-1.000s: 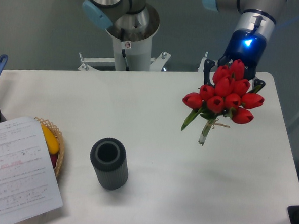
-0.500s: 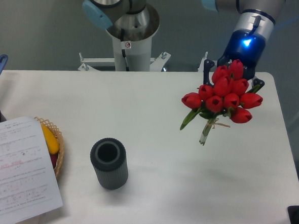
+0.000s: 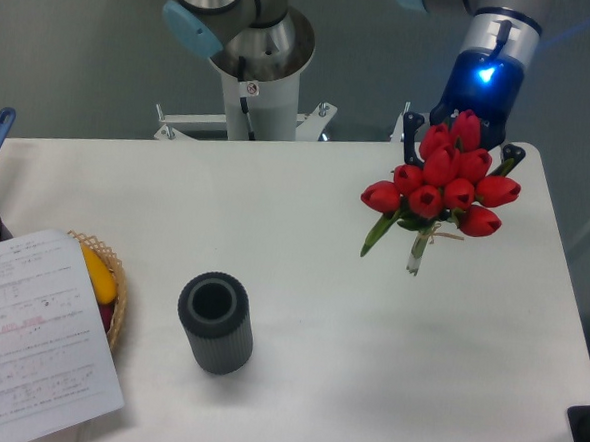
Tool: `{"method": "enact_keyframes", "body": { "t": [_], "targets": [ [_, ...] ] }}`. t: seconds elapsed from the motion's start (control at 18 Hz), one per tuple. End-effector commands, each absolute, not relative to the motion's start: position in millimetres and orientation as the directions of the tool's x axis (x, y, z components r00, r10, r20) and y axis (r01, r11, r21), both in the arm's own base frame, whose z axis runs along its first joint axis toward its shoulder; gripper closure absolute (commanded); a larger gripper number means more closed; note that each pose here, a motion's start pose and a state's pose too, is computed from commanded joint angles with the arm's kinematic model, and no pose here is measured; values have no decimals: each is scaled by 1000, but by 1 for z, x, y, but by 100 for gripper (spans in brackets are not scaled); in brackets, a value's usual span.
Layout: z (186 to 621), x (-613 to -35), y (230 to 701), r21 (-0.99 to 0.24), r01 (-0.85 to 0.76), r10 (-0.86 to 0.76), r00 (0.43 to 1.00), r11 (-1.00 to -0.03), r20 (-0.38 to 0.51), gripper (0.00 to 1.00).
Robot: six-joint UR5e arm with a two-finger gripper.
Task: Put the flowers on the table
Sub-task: 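Lower the tulip bouquet onto the table beside the black vase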
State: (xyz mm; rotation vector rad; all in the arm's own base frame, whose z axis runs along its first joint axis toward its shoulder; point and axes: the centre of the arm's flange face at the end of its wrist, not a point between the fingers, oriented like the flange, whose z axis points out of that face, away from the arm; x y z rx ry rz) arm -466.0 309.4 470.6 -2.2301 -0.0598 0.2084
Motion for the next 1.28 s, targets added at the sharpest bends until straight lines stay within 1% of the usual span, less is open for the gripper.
{"method": "enact_keyframes", "body": {
  "t": [0.22, 0.39, 0.44, 0.56, 0.67, 0.72, 0.89, 0.94, 1.0, 1.11, 1.28],
  "targets": [
    [462, -458, 320, -682, -34, 127, 975, -731, -185, 55],
    [449, -448, 338, -566, -51, 104, 966, -823, -238, 56],
    [442, -442, 347, -513, -73, 75, 962, -855, -262, 55],
    [420, -434, 366, -364, -134, -14, 949, -922, -314, 55],
    [396, -423, 391, -229, -167, -84, 939, -959, -333, 55],
    [377, -415, 406, -162, -186, -125, 936, -969, -329, 55],
    [341, -409, 425, -46, -202, -179, 934, -978, -309, 55],
    [326, -405, 432, 16, -212, -206, 930, -977, -305, 55],
    [305, -399, 444, 126, -233, -261, 915, -964, -306, 55],
    [277, -386, 461, 238, -278, -341, 896, -931, -286, 55],
    [259, -390, 465, 252, -284, -348, 901, -925, -260, 55]
  ]
}}
